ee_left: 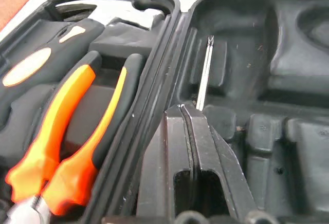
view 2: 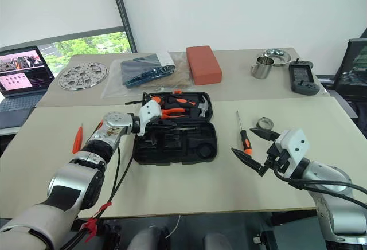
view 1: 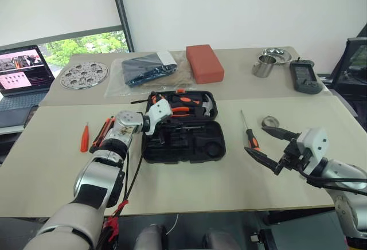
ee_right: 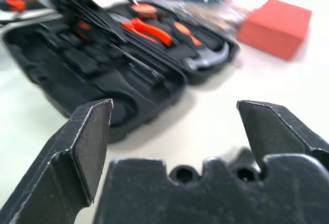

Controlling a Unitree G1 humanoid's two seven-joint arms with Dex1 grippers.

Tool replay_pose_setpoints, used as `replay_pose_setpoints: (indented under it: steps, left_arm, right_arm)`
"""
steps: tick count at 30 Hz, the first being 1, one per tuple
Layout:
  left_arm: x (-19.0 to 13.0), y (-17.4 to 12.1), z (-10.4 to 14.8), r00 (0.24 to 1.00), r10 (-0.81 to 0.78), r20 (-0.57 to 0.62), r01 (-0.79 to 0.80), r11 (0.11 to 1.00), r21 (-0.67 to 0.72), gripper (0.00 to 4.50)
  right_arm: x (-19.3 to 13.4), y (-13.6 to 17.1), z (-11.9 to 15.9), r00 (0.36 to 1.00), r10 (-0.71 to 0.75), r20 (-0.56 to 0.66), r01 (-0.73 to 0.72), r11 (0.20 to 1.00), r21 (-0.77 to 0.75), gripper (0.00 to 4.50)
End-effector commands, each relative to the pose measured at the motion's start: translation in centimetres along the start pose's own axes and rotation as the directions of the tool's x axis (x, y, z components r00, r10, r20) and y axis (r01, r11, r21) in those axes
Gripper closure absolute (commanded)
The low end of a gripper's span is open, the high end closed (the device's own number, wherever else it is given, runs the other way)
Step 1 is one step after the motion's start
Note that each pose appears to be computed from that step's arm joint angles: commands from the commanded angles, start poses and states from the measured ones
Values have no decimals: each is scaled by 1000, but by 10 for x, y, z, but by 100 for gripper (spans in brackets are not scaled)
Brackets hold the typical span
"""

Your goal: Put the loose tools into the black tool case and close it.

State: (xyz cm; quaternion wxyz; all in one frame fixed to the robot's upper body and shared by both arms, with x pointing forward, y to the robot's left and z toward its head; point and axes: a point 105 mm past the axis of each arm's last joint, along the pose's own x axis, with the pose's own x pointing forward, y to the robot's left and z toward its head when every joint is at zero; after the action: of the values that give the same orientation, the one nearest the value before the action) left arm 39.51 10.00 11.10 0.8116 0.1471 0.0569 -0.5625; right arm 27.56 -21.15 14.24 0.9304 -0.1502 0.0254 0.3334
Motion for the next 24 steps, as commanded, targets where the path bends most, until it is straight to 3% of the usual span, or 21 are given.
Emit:
replay_pose_setpoints:
  steps: [1,4,7,11,12,16,22,24]
  left_arm:
    - [-31,-1,45,986,-100,133,98,995,18,372]
    - [-48,-22,60,972,-202,124,199,979,33,247]
    - [-66,-48,76,953,-290,83,283,955,84,134]
    - [-79,-69,86,939,-343,25,339,935,106,3]
    - [-81,-71,87,939,-344,17,341,934,108,3]
    - [-84,-76,91,933,-361,1,359,928,105,0]
    - [-87,-77,91,941,-339,0,337,935,112,0]
    - [-89,-77,92,946,-325,13,321,941,109,0]
  right_arm:
    - [6,-12,-13,990,-55,-127,57,998,16,0]
    - [14,-17,-21,979,-47,-197,62,996,68,0]
    - [22,-42,-33,938,-136,-320,178,978,105,0]
    - [30,-48,-46,895,-132,-426,216,964,156,0]
    - [31,-48,-49,883,-127,-451,222,961,164,0]
    - [35,-44,-60,856,-95,-509,226,953,201,88]
    - [35,-56,-49,862,-150,-484,259,951,167,298]
    - [37,-64,-36,876,-192,-443,280,949,143,347]
